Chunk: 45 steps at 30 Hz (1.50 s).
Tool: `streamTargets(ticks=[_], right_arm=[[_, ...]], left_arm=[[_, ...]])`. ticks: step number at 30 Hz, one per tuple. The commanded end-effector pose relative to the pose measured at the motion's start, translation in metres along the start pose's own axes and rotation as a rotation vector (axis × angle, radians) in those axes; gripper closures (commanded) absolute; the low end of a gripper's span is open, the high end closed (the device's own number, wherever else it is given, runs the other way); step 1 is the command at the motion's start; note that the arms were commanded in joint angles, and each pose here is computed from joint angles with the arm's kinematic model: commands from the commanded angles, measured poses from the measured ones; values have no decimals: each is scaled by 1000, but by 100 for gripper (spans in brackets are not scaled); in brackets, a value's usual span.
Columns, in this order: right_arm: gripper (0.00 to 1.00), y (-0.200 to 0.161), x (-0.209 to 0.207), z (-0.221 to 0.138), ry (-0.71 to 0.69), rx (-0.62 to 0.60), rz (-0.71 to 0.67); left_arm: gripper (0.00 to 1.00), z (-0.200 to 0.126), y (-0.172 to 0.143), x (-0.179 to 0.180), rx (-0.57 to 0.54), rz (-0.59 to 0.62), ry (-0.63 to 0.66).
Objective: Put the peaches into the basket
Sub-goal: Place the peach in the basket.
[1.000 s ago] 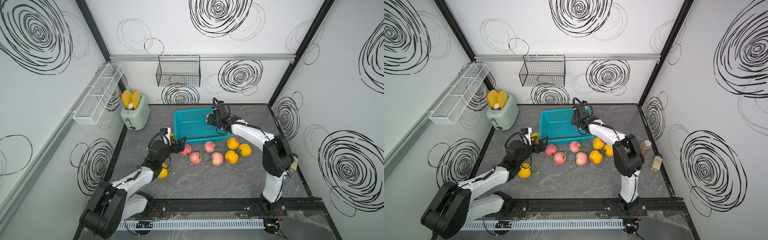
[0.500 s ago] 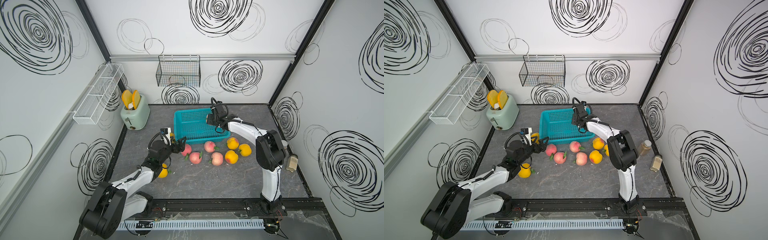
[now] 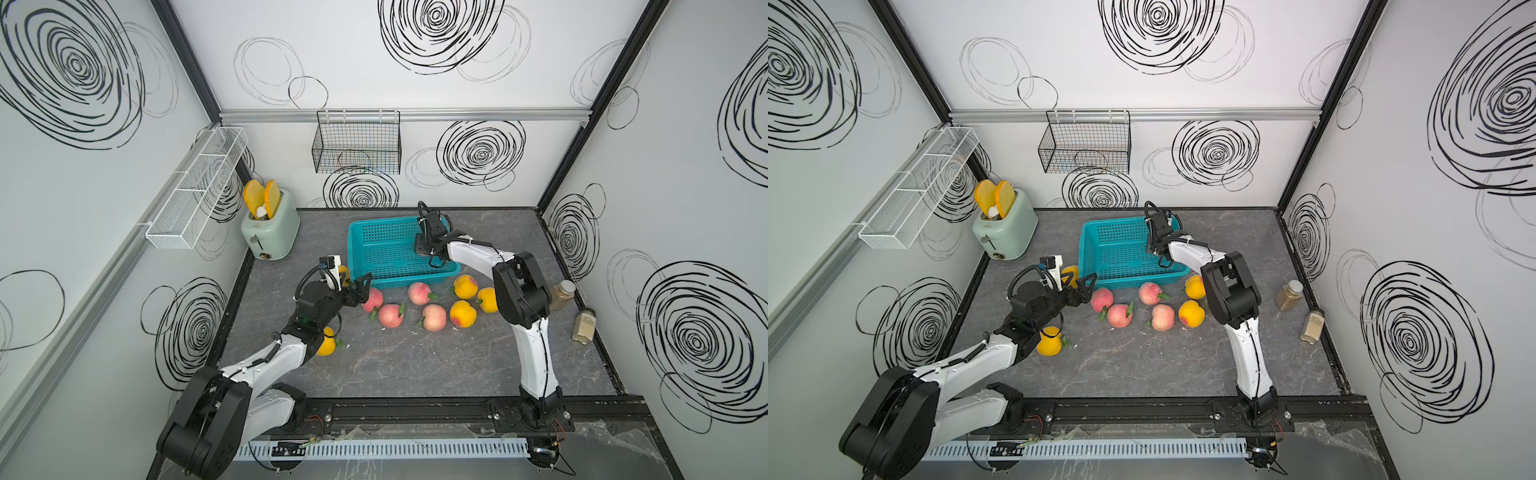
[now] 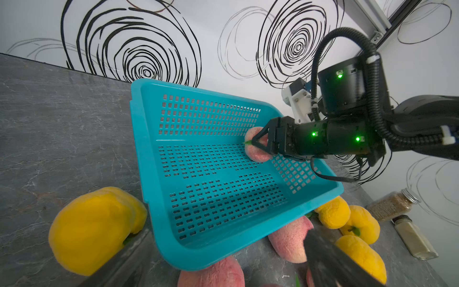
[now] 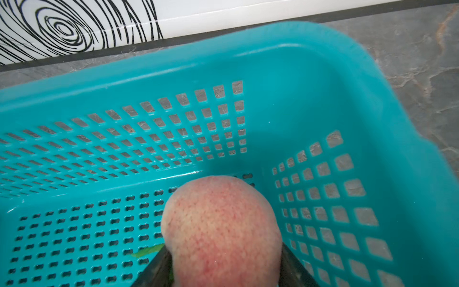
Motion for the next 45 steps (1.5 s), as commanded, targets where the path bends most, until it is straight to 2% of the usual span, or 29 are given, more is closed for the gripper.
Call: streamTargets(ticks=[1,9,15,28,32,35,45], right_arm=[[34,8,5,1,15,-17,1],[21,-4,9,6,30,0,1],[15,0,14,-8,43,-25,-15],[15,-9,37,-50,154,-37,-36],[15,-7,36,-61,173,-80,-56],[15,-5,39,-72,240,-103,-74],[14,2,32,-90,332,-95,-152]], left_arm=[[2,-1,9,-3,-52,4,-8],[2,-1,10,-3,-53,8,-3],[2,0,10,-4,-51,9,-9],[2,1,8,-2,-37,17,6],[2,2,8,-1,-28,16,14],[2,1,8,1,-27,15,23],[2,7,0,5,5,11,45]])
Point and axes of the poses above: each gripper's point midway between its finger pads, its own z axis out along the fingers, its own x axis along the line the jaws close on, y = z × x, the point moved 4 cm from there along -z, back along the fingers, and after that the axes turned 14 degrees about z, right-handed, at the moved point
